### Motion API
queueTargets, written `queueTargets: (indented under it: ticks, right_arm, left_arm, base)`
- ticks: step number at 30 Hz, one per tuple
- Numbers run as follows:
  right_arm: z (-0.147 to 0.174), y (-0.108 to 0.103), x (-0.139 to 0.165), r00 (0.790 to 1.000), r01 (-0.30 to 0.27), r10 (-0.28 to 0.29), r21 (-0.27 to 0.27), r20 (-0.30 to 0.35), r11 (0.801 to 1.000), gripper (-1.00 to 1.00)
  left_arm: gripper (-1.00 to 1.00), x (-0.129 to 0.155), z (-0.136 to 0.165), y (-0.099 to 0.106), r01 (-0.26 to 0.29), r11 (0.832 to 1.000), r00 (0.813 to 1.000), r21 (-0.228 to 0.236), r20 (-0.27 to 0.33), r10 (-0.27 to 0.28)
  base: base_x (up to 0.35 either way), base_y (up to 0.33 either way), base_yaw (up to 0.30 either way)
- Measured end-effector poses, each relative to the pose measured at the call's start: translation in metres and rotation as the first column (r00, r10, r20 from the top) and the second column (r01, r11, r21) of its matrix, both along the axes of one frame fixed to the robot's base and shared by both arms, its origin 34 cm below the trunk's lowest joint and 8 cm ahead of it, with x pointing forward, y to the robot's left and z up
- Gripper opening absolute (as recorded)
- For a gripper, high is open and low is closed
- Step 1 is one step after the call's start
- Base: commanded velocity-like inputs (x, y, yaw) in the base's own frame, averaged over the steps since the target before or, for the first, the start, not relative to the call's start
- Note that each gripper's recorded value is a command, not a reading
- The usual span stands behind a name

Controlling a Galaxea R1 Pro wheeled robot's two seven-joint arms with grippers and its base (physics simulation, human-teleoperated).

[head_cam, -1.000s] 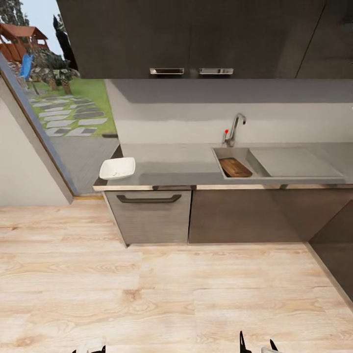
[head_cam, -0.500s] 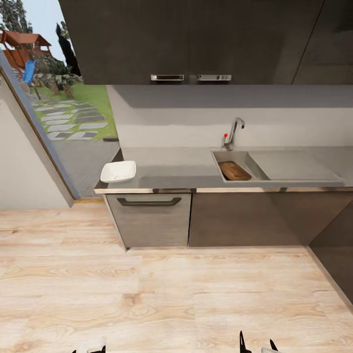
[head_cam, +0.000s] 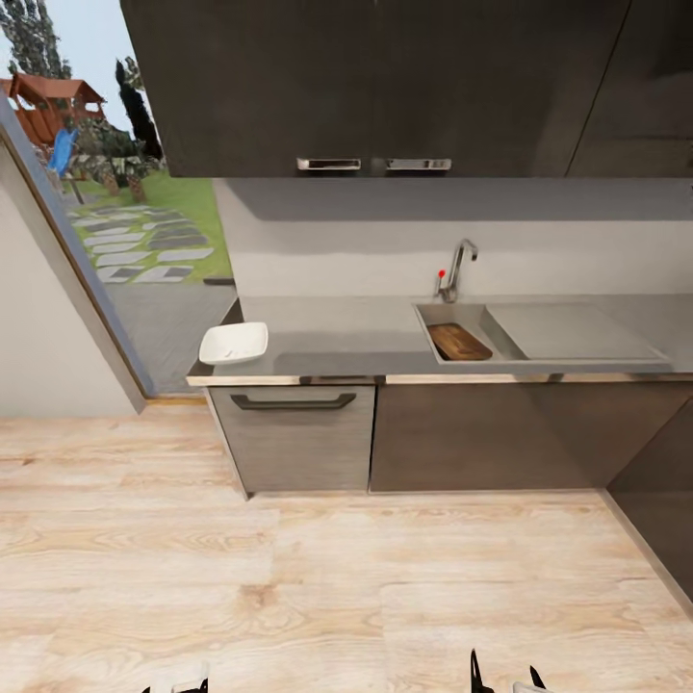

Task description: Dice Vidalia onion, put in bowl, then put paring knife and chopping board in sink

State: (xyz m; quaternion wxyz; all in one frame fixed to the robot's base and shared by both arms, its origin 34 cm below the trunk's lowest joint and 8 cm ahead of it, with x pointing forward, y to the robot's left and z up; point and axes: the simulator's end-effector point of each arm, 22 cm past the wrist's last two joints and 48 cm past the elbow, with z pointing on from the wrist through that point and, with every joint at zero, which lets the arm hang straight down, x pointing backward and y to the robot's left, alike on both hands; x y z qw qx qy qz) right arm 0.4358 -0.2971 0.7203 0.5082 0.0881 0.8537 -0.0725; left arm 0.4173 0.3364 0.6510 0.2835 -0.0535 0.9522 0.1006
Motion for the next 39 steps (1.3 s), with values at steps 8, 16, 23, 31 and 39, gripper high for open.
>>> queueTargets:
  ticks: [8,16,23,31,39]
  right_arm:
    - [0.004,0.0,0.004,1.0,0.0,0.0,0.0,0.013,1.0,1.0]
    - [0.008,0.001,0.007,1.0,0.0,0.0,0.001,0.025,1.0,1.0]
    - [0.012,0.001,0.01,0.999,0.0,0.0,0.001,0.037,1.0,1.0]
    - [0.016,0.001,0.014,0.999,0.0,0.0,0.001,0.049,1.0,1.0]
    - [0.019,0.0,0.016,0.998,0.0,0.0,0.0,0.057,1.0,1.0]
  left_arm:
    - [1.0,0.004,0.004,0.0,0.0,1.0,1.0,0.0,0.012,0.0]
    - [1.0,0.009,0.008,0.0,0.0,1.0,1.0,0.0,0.025,0.0]
    - [1.0,0.013,0.011,0.0,0.0,1.0,0.999,0.0,0.036,0.0]
    - [1.0,0.017,0.016,0.0,0.0,1.0,0.999,0.0,0.049,0.0]
    - [1.0,0.02,0.018,-0.001,0.0,1.0,0.998,-0.001,0.057,0.0]
  base:
    - [0.0,0.0,0.0]
    - [0.0,0.0,0.0]
    - [0.0,0.0,0.0]
    - [0.0,0.0,0.0]
    - [0.0,0.0,0.0]
